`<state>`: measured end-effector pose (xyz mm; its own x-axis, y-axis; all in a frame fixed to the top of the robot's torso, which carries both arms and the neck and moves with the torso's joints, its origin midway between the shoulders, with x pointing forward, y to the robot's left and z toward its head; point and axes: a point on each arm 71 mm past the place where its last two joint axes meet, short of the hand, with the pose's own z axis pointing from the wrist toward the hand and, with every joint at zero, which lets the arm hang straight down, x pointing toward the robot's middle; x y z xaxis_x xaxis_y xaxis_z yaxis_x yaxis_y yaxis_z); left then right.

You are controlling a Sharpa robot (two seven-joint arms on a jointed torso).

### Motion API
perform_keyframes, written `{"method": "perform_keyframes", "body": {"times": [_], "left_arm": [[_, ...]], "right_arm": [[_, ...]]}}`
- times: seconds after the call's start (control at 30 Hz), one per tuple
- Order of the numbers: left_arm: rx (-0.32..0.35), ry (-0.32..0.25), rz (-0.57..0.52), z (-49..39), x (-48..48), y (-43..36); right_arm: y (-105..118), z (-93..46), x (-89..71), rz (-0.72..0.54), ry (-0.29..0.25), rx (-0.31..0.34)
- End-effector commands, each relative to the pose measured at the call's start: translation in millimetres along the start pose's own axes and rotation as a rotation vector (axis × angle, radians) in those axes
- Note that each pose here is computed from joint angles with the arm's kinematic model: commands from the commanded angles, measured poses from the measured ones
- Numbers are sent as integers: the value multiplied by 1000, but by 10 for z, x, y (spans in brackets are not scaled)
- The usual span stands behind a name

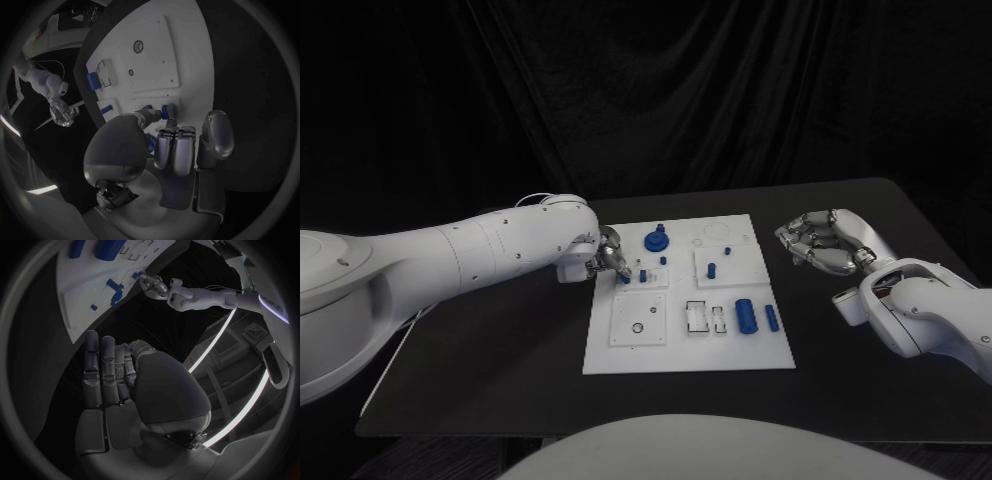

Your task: Assemble the parts on the task board

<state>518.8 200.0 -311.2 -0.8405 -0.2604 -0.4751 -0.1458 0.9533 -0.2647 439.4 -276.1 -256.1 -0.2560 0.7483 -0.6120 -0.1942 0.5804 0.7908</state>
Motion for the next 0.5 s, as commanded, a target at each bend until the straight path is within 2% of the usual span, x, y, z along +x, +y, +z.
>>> {"method": "perform_keyframes", "body": {"times": [0.03, 0.5], "left_arm": [[22, 1, -2, 13, 23, -34], [-7, 18, -2, 56, 98, 6]], "right_arm": [[-5, -6, 11, -1, 5, 7], [-5, -11, 10, 0, 6, 9]]}}
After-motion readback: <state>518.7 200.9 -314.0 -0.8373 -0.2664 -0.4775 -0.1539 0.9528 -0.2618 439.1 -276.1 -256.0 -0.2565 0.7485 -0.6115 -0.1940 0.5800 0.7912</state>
